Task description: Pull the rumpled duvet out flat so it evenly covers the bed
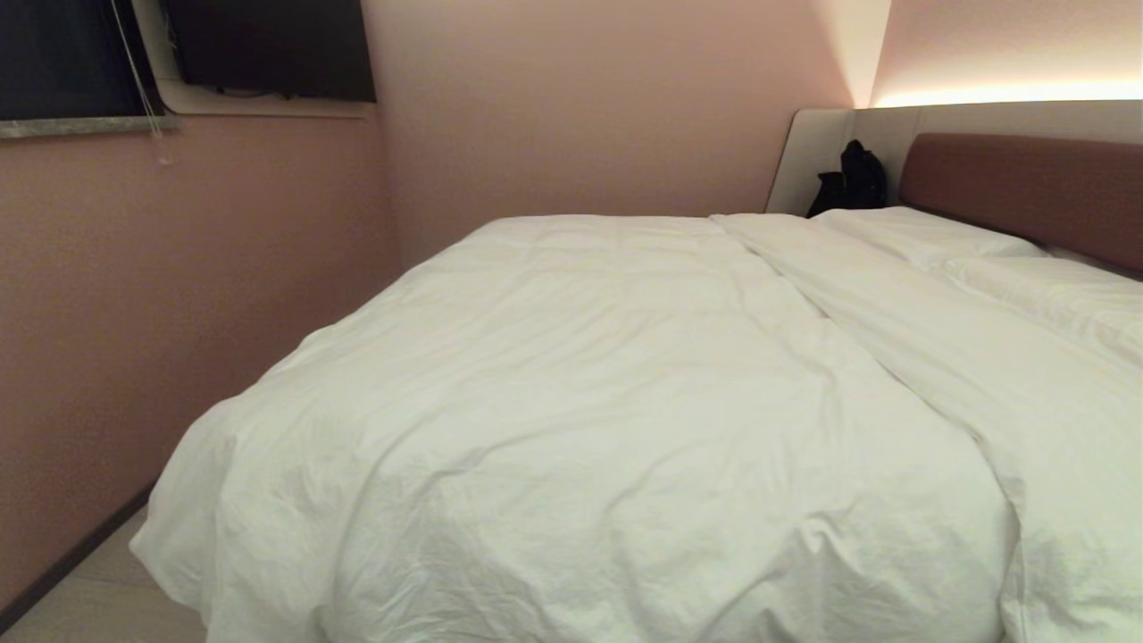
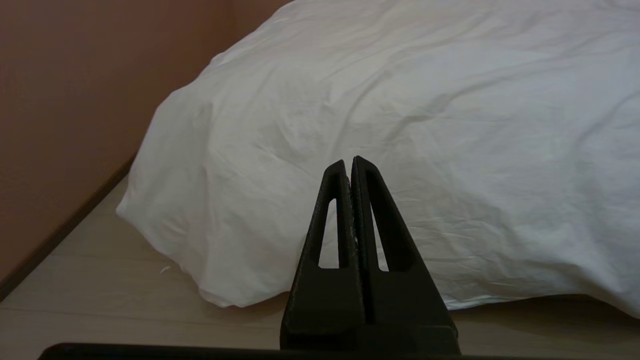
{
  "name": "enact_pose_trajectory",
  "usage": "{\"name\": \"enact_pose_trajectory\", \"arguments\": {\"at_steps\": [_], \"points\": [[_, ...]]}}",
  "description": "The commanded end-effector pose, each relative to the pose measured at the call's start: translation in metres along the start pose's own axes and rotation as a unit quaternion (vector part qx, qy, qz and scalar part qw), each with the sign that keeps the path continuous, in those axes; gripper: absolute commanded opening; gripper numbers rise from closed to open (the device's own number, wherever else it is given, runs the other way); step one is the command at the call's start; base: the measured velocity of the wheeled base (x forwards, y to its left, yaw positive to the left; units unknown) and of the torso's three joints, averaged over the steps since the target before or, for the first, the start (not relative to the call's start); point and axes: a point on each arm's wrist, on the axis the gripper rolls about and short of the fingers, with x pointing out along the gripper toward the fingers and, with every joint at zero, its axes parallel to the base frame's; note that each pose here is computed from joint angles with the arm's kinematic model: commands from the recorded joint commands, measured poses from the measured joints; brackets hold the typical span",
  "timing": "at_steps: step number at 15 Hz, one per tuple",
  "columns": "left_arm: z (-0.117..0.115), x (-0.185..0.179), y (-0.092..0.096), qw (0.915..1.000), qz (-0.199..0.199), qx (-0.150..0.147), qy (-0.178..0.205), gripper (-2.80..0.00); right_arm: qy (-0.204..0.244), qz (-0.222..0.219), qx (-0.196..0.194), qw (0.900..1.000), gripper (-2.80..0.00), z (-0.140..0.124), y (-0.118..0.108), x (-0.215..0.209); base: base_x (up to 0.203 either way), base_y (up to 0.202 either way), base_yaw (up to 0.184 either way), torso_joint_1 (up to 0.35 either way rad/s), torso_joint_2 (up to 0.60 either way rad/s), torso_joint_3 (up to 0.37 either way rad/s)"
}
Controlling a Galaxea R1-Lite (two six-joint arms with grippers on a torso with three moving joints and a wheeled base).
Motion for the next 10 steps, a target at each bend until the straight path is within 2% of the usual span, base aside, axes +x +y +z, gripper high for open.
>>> {"name": "enact_pose_trajectory", "arguments": {"at_steps": [1,10], "points": [[0.0,0.0,0.0,1.0,0.0,0.001,0.0,-2.8,0.0,0.0,0.0,1.0,-2.8,0.0,0.0,0.0,0.0,0.193,0.002,-0.002,0.0,0.002],[0.0,0.0,0.0,1.0,0.0,0.001,0.0,-2.8,0.0,0.0,0.0,1.0,-2.8,0.0,0.0,0.0,0.0,0.194,-0.001,0.002,0.0,0.0]]}}
